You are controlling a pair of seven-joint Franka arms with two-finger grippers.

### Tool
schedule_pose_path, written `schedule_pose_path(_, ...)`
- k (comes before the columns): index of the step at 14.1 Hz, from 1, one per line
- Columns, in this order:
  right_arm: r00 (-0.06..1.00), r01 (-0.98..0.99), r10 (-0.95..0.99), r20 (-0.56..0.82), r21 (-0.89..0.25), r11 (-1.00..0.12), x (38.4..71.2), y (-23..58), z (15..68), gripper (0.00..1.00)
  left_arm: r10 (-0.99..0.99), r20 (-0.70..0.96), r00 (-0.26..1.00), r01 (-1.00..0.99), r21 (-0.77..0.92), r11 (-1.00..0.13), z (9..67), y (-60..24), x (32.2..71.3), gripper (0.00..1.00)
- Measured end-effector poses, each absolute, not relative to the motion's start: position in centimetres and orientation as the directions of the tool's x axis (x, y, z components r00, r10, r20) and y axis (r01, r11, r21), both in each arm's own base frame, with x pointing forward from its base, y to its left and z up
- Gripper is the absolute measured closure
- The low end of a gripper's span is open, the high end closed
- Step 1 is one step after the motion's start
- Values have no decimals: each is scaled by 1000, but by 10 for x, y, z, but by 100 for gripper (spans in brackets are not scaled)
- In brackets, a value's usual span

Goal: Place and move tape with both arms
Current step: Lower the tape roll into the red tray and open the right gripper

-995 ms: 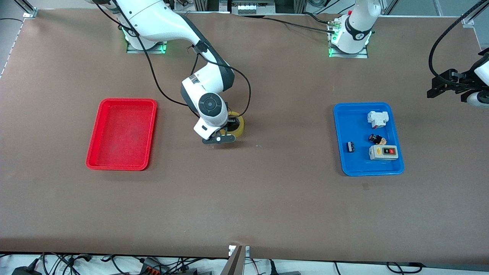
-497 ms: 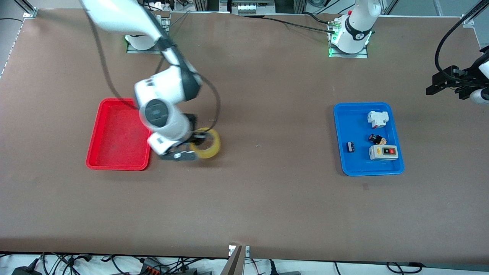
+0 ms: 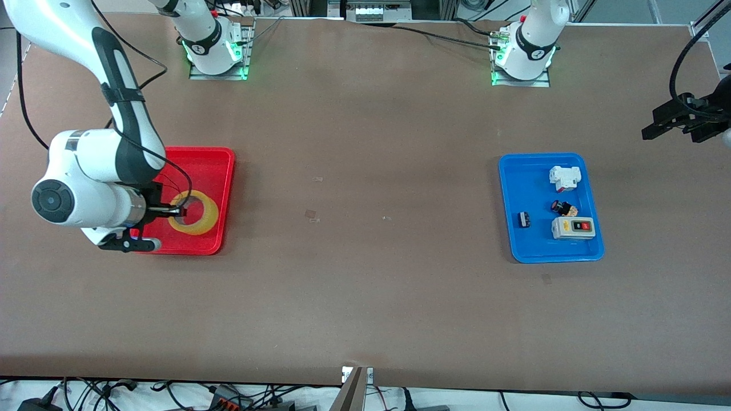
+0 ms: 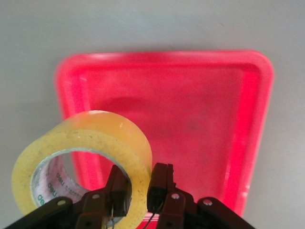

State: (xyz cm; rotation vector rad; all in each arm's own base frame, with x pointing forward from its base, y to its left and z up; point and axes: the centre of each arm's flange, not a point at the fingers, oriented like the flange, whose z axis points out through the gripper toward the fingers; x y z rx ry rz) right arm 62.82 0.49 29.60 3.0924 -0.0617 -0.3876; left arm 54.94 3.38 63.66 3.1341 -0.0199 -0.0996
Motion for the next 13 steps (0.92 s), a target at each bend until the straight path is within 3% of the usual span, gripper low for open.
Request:
schedule_pose_path(7,977,-37,-41,-209,23,-999,574,-31,251,78,17,-64,998,18,5,-1000,634,40,548,0)
schedule_pose_path(13,986,-28,-35,-162,41,-999,560,-39,232,78,12,-54,998,12,4,-1000,634,36,549,0)
